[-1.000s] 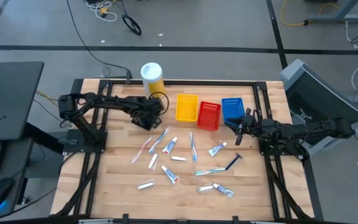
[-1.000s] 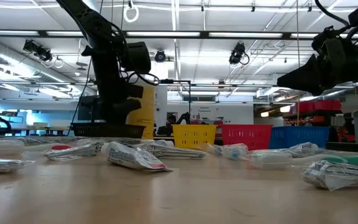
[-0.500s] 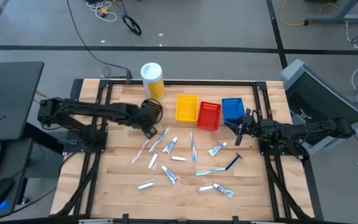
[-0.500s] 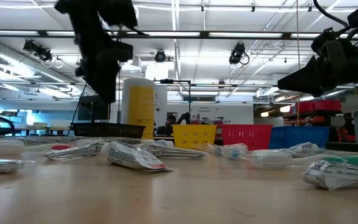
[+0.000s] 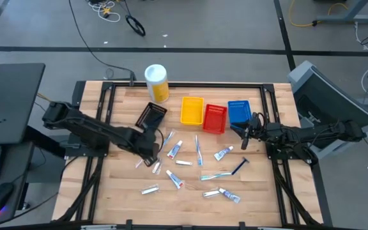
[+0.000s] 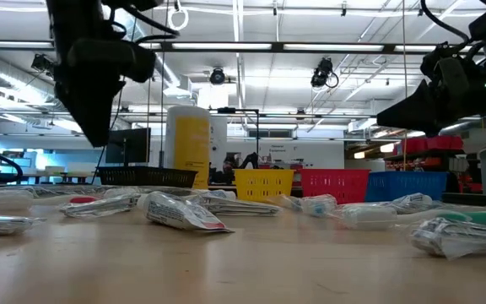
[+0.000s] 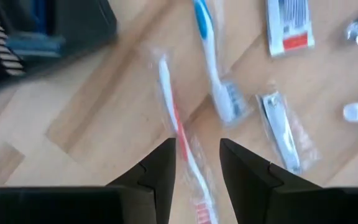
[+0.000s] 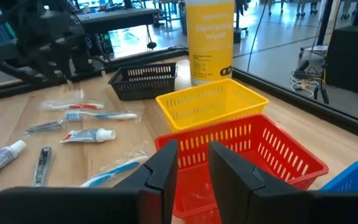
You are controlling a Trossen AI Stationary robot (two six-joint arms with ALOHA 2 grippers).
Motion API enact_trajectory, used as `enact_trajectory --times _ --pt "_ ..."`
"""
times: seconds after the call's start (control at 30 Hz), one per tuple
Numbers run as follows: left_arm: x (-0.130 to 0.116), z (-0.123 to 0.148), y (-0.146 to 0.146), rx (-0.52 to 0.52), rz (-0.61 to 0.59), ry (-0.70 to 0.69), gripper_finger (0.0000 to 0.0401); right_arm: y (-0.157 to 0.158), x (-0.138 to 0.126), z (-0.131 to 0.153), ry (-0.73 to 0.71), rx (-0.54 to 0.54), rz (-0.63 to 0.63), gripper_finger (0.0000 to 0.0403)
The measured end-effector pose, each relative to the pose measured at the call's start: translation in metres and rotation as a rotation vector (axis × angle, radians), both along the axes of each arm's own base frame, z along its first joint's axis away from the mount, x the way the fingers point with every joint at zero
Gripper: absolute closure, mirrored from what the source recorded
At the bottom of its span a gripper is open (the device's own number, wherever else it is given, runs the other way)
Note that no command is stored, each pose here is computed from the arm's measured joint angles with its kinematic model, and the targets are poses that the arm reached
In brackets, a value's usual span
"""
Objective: Pick & Place Travel size toiletries
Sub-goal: Put the orange toothbrush into the yellow bin
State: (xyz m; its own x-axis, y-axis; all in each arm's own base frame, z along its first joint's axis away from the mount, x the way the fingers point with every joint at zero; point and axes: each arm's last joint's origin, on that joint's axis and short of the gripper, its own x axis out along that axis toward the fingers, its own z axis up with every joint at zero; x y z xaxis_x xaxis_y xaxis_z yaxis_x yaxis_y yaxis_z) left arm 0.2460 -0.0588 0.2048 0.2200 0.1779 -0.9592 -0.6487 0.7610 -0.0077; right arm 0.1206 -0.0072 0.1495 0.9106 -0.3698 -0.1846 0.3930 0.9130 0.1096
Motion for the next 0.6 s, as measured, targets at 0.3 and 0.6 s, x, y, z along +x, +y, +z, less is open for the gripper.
enact_trajectory --times 0.3,0.6 --pt "0.006 -0.026 -0.003 -0.013 -0.027 0.146 0.0269 0.000 0.000 -0.001 0.007 0.000 0.000 0.0304" --pt "-0.020 -0.041 0.013 -0.035 -0.121 0.235 0.0270 0.000 0.000 -0.001 0.007 -0.001 -0.001 0.0304"
